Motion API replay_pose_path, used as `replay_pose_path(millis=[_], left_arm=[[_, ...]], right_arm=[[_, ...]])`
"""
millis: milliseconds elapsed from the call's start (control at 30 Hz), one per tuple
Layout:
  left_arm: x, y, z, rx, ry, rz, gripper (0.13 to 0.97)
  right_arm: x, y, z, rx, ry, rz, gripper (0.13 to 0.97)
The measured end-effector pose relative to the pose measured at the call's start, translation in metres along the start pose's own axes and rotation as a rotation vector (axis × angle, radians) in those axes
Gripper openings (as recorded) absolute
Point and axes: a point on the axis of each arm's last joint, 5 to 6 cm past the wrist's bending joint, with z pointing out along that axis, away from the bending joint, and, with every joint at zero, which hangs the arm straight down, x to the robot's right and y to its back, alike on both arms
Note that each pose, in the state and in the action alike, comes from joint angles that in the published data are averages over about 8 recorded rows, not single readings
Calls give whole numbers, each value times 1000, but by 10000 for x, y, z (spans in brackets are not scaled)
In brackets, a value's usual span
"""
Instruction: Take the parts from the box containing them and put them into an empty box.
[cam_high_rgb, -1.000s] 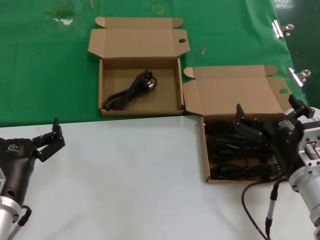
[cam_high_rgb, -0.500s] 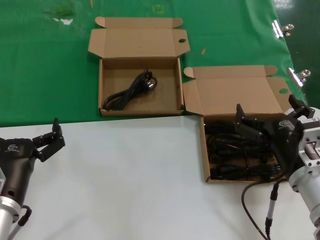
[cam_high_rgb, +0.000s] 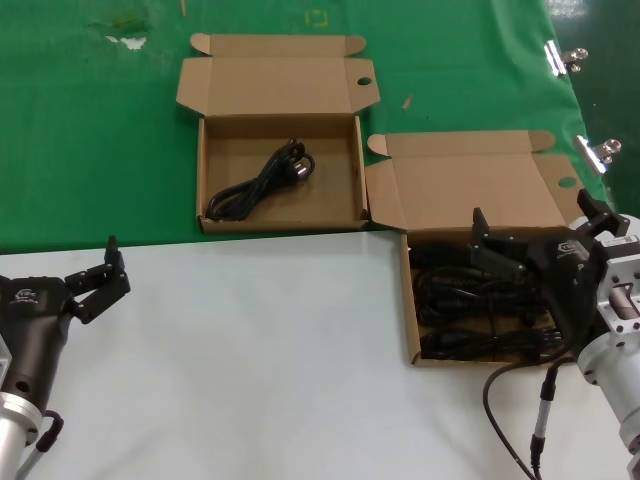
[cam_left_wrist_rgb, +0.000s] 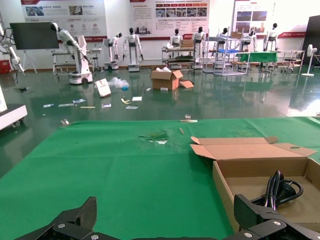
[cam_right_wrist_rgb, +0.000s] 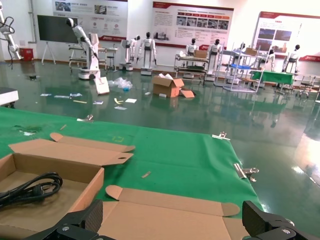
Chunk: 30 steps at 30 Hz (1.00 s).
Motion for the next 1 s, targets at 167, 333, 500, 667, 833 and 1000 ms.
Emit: replay_pose_path(millis=[167, 333, 500, 667, 833, 1000], left_arm=[[0, 0, 0, 0, 0, 0, 966], [0, 0, 0, 0, 0, 0, 966], [0, 0, 0, 0, 0, 0, 966], [0, 0, 0, 0, 0, 0, 966], [0, 0, 0, 0, 0, 0, 966], [0, 0, 0, 0, 0, 0, 966]], right_arm=[[0, 0, 0, 0, 0, 0, 966], [0, 0, 0, 0, 0, 0, 966], [0, 0, 0, 0, 0, 0, 966], [0, 0, 0, 0, 0, 0, 966], [0, 0, 0, 0, 0, 0, 966], [0, 0, 0, 0, 0, 0, 966]])
